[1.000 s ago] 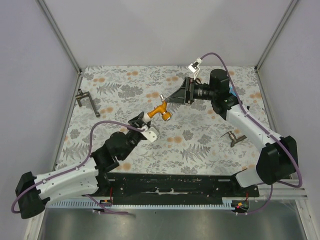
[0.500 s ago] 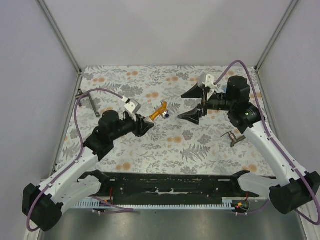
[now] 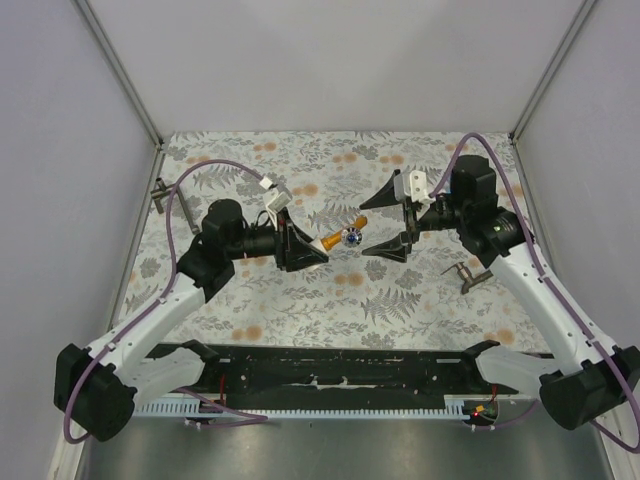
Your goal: Install the water faucets
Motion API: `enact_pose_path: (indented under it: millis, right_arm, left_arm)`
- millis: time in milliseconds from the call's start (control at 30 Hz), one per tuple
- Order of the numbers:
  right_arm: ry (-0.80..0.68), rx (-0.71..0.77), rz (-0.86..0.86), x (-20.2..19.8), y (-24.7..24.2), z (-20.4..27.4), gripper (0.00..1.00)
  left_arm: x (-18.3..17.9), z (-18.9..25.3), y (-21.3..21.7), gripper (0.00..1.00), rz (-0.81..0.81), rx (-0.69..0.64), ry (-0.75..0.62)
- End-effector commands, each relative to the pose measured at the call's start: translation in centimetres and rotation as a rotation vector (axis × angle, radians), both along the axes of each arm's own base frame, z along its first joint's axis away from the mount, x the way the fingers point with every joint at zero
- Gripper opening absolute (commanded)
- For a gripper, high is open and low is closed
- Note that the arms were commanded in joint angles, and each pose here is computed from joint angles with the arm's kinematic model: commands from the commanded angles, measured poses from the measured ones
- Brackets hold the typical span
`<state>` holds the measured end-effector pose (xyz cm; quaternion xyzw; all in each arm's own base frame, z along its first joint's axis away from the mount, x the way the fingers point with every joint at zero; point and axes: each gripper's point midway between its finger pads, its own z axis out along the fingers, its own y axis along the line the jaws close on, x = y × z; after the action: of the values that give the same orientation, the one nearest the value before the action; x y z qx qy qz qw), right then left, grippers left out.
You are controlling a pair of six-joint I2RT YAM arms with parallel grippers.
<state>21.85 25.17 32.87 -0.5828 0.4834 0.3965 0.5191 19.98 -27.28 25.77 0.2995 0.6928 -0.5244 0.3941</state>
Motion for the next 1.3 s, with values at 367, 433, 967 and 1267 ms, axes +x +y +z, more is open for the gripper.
enact_pose_path:
  millis: [367, 433, 967, 1267]
  right_arm:
    - [0.093, 0.053, 0.185, -1.1, 2.9, 2.3, 0.80]
    - [0.135, 0.055, 0.189, -1.1, 3.2, 2.3, 0.74]
    - [0.543, 0.025, 0.061, -0.3, 4.9, 0.5, 0.13]
    - [0.784, 0.002, -0.348, 3.7, 4.4, -4.6, 0.00]
  left_arm:
    - [-2.7, 6.2, -1.1, 0.02, -0.226, -0.145, -0.097]
    - [-2.7, 6.4, -1.1, 0.02, -0.229, -0.145, -0.128]
    - [-1.0, 6.4, -1.0, 0.02, -0.178, -0.099, -0.311]
    - [3.1, 6.4, 1.0, 0.02, 0.160, 0.008, -0.534]
